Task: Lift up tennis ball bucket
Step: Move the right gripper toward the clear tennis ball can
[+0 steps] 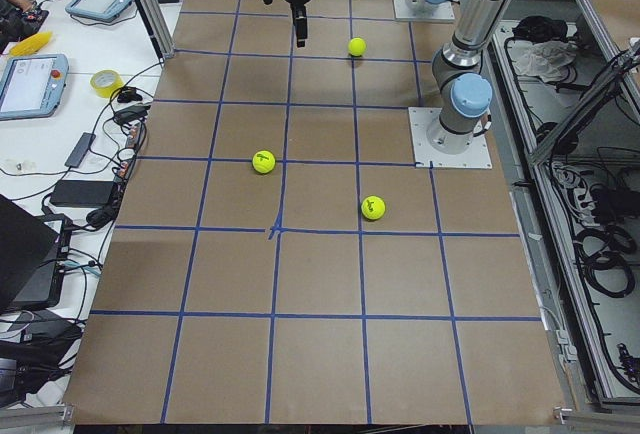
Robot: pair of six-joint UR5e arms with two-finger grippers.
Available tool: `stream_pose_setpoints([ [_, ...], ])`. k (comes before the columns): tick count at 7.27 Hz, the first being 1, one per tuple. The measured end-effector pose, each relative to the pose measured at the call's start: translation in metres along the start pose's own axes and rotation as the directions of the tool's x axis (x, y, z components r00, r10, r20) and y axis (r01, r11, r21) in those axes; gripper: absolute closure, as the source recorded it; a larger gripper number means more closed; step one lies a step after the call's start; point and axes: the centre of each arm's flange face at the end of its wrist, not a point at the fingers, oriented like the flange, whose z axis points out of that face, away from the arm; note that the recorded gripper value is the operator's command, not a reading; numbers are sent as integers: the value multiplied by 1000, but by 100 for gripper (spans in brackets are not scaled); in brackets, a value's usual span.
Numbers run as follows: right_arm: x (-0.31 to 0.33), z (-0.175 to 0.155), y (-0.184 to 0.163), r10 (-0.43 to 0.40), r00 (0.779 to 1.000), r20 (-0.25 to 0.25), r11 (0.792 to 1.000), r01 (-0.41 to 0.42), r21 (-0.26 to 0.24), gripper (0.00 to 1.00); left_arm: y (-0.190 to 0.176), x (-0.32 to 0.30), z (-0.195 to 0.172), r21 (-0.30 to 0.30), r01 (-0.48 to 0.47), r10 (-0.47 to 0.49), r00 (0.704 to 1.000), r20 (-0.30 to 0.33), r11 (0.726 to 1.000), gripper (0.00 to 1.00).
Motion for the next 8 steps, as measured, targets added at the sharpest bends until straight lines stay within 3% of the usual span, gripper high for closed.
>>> stream_pose_setpoints([
  [2, 24, 17, -18, 47, 999, -8, 999, -47, -13, 2, 6, 2, 1, -18, -3, 3, 1000, 1, 1000, 0],
  [3, 66, 34, -39, 112, 994, -7, 993, -112, -24, 2, 7, 1, 3, -26, -3, 3, 1000, 2, 1000, 0],
  [5, 151, 66, -95, 161, 986, -53, 986, -158, 43, 2, 7, 1, 8, -38, -3, 3, 1000, 5, 999, 0],
  [6, 190, 93, -120, 168, 984, -62, 985, -165, 48, 1, 7, 1, 9, -40, -3, 3, 1000, 4, 999, 0],
  [8, 250, 165, -156, 215, 976, -27, 977, -215, 20, 1, 7, 2, 10, -41, -3, 3, 1000, 0, 999, 0],
])
